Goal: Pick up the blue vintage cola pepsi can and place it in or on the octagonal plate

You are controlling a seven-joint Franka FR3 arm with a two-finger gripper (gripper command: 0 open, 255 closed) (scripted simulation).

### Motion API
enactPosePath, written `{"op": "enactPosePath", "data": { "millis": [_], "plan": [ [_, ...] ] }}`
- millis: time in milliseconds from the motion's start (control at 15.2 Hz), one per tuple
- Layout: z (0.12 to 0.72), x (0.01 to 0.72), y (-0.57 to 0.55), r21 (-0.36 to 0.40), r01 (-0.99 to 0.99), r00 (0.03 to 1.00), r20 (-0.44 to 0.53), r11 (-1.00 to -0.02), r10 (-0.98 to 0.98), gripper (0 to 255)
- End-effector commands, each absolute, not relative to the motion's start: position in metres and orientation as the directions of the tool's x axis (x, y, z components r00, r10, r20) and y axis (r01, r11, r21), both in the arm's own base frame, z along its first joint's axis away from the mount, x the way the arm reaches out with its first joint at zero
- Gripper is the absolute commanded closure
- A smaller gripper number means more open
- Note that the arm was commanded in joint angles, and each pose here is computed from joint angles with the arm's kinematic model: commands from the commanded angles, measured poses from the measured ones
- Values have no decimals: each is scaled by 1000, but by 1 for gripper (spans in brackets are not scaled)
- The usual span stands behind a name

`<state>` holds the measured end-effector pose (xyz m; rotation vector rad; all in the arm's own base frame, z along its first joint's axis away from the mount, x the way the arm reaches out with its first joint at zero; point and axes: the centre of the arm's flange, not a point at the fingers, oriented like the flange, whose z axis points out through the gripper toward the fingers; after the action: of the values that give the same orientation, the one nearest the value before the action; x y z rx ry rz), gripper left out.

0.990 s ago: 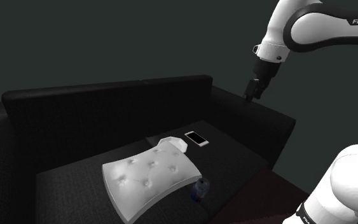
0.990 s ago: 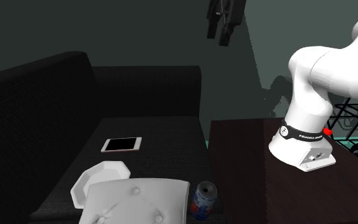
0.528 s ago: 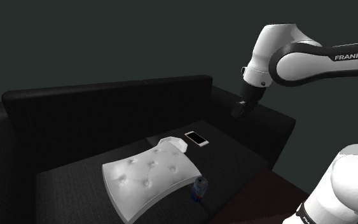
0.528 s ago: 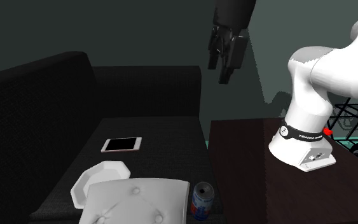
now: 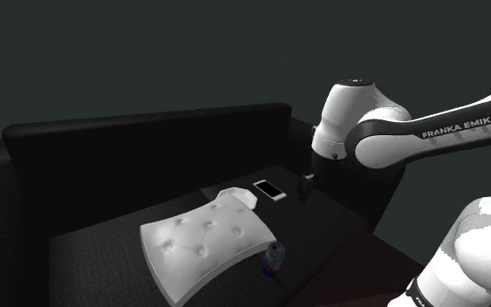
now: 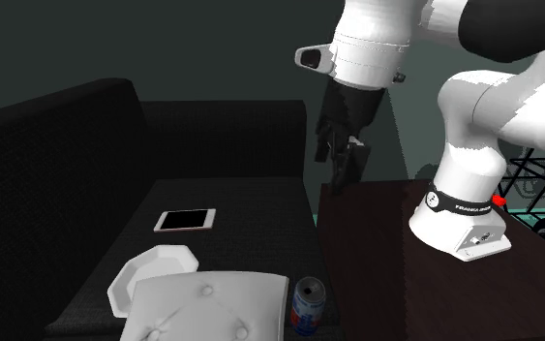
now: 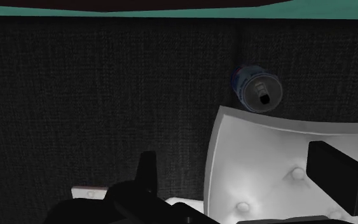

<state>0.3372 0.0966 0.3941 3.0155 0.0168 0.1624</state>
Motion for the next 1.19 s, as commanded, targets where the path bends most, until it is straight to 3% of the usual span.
{"op": "enactPosePath", "data": {
  "millis": [0, 858, 1122],
  "plan": [
    [368, 338, 109, 126, -5, 994, 113, -992, 9, 0],
    [211, 352, 183, 161, -62, 990, 135, -985, -40, 0],
    [190, 355, 179, 161, -62, 990, 135, -985, -40, 0]
  ]
}}
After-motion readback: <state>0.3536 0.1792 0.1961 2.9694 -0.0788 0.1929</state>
